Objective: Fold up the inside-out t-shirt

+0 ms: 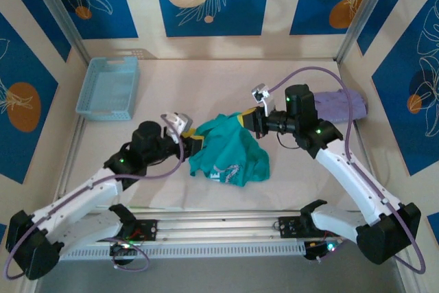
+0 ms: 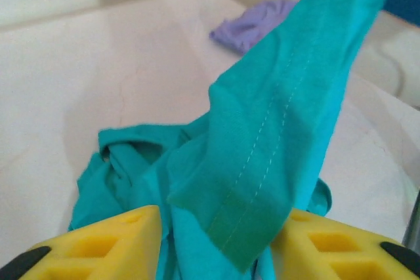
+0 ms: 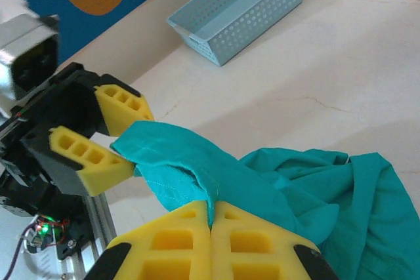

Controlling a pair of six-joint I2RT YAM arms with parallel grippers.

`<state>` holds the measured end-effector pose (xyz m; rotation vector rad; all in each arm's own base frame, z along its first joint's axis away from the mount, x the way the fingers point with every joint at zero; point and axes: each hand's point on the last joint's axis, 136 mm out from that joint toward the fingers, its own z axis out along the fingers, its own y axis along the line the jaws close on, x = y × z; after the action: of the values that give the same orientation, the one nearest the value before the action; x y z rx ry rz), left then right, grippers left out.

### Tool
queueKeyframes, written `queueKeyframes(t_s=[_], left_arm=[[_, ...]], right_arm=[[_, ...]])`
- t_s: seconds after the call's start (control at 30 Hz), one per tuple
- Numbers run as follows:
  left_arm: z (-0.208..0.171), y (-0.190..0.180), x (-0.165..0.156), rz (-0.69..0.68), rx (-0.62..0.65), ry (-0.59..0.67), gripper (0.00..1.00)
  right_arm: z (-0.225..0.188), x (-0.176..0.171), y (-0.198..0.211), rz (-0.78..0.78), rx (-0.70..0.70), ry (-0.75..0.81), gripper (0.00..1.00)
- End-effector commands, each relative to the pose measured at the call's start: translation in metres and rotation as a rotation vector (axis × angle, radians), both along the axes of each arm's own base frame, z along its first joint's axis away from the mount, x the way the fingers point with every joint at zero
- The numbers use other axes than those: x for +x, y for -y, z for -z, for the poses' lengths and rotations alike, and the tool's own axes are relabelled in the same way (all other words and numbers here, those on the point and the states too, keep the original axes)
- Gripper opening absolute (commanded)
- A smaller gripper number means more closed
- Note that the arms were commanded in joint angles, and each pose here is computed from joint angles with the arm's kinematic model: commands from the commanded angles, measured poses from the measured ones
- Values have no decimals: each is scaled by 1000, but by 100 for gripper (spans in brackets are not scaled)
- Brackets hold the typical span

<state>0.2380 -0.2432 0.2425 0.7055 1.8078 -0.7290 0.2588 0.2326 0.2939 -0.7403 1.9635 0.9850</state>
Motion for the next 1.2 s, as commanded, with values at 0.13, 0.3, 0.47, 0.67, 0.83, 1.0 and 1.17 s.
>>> queueKeyframes(t_s=[0.13,0.3,0.47,0.67,0.83,1.0,1.17], left_arm=[[-22,-12,7,14,132,524,49],[5,-6,20,68,328,638,52],[11,-2,24,163,372,703,58],[0,5,32,193,393,739,58],[-14,10,28,227,373,771,52],[-25,15,25,254,352,785,47],[-36,19,19,281,308,799,46]], right_arm=[[-13,-1,-2,-56,18,-31,0],[-16,0,-3,-64,25,-31,0],[-15,0,-4,-70,27,-38,0],[-13,0,-4,-70,30,-38,0],[-13,1,-4,-69,32,-37,0],[-15,1,-4,-68,35,-32,0],[-14,1,-4,-66,35,-37,0]])
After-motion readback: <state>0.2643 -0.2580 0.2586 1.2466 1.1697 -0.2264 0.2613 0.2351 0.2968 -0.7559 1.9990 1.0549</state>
